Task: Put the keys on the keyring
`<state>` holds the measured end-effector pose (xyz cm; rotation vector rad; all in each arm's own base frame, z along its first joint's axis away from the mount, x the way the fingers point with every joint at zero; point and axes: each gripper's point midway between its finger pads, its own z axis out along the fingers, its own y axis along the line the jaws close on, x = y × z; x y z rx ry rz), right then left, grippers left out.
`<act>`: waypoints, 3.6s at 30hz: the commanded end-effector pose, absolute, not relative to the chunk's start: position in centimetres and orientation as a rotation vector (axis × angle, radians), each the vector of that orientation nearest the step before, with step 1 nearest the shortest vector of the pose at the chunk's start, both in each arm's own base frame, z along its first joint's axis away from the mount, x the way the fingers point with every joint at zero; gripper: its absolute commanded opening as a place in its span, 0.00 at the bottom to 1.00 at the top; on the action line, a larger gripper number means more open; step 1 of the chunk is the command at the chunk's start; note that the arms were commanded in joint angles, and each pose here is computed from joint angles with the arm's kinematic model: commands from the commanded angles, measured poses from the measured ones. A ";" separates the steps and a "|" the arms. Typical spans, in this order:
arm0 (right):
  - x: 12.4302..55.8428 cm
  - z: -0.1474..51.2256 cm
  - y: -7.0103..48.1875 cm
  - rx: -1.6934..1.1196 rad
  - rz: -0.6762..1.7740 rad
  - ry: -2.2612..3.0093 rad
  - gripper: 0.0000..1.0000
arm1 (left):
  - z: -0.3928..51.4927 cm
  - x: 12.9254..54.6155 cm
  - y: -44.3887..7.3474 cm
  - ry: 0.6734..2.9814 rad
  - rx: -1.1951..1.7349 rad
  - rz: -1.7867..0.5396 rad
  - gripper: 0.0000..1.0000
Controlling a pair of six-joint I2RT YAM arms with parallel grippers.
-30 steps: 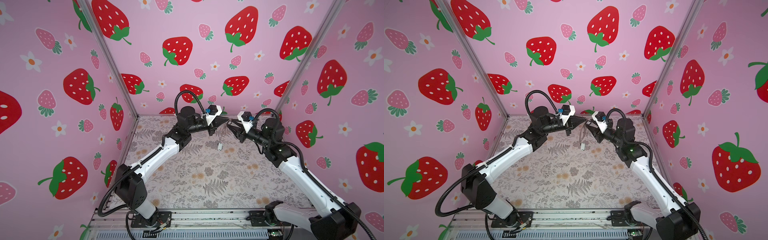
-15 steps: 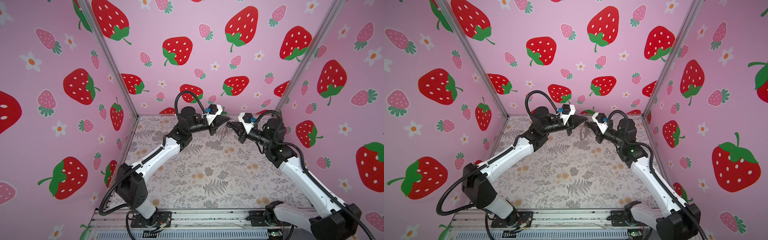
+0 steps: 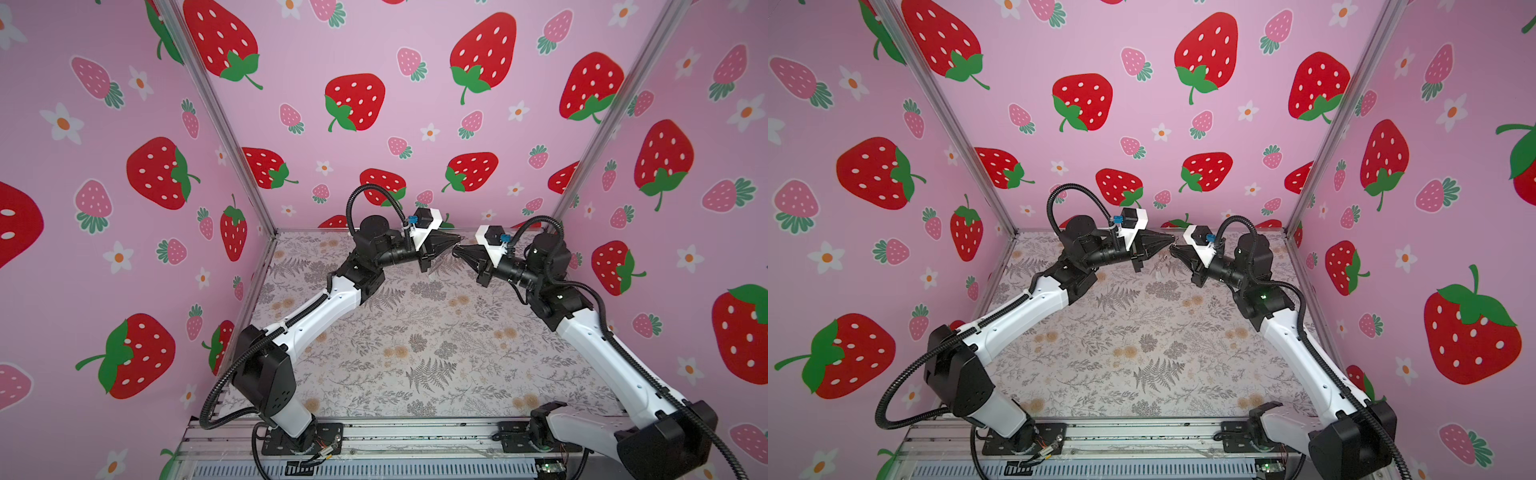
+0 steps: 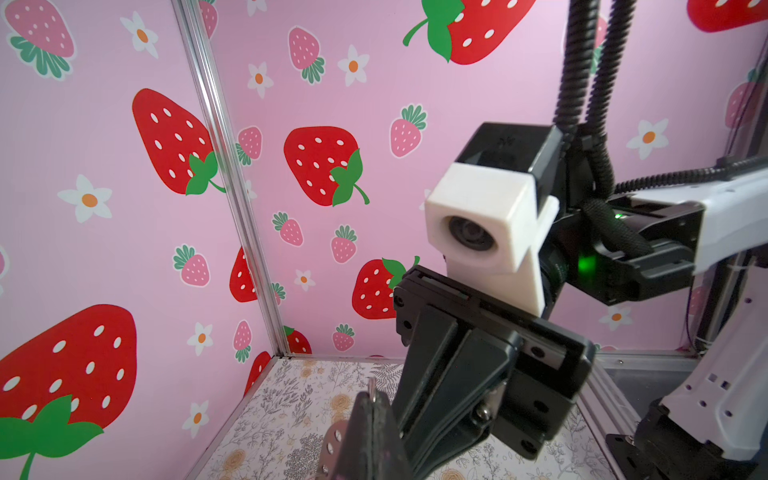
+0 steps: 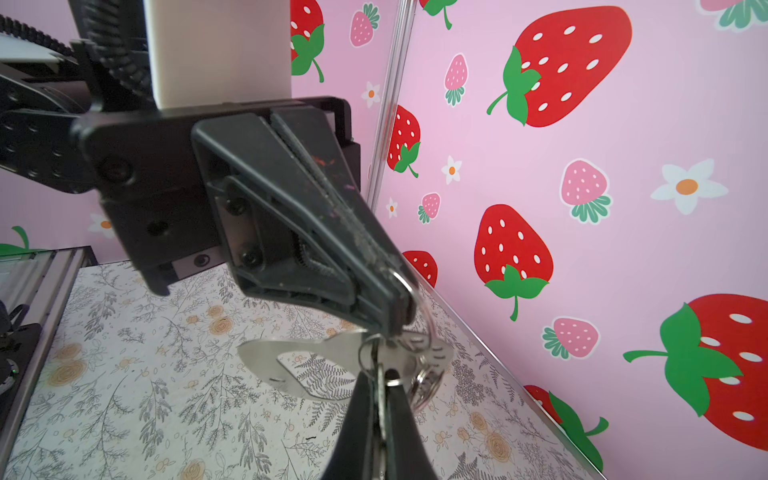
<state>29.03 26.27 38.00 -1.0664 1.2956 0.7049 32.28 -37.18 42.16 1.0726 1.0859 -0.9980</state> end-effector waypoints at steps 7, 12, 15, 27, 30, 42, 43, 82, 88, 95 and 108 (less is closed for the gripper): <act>27.7 38.2 27.0 -1.139 0.804 1.267 0.00 | 44.8 31.9 -36.5 0.952 1.011 -1.046 0.00; 27.7 38.0 26.9 -1.137 0.807 1.285 0.00 | 44.9 32.6 -35.7 0.954 0.966 -1.043 0.00; 27.7 37.8 26.6 -1.134 0.784 1.306 0.00 | 44.6 32.8 -35.5 0.964 0.976 -1.025 0.00; 28.6 37.5 24.7 -1.103 0.620 1.382 0.00 | 43.0 32.2 -34.8 1.028 1.099 -0.906 0.00; 28.8 37.8 24.4 -1.092 0.594 1.383 0.00 | 42.8 32.0 -34.7 1.030 1.120 -0.890 0.00; 27.8 38.6 25.1 -1.140 0.648 1.340 0.00 | 41.8 31.7 -34.8 1.067 1.188 -0.828 0.00; 27.8 38.7 25.2 -1.142 0.655 1.335 0.00 | 41.7 31.7 -34.9 1.071 1.195 -0.828 0.00; 33.7 27.0 29.8 -1.456 0.200 1.796 0.00 | 30.0 39.9 -26.0 1.485 0.783 -0.685 0.41; 33.4 26.1 33.5 -1.592 0.129 1.776 0.00 | 29.6 40.5 -21.1 1.518 0.649 -0.542 0.41; 31.6 28.4 40.1 -1.676 0.243 1.612 0.00 | 31.0 40.7 -14.2 1.545 0.499 -0.328 0.42; 30.0 22.2 42.3 -1.726 0.435 1.656 0.00 | 29.1 40.6 -9.9 1.657 0.435 -0.227 0.42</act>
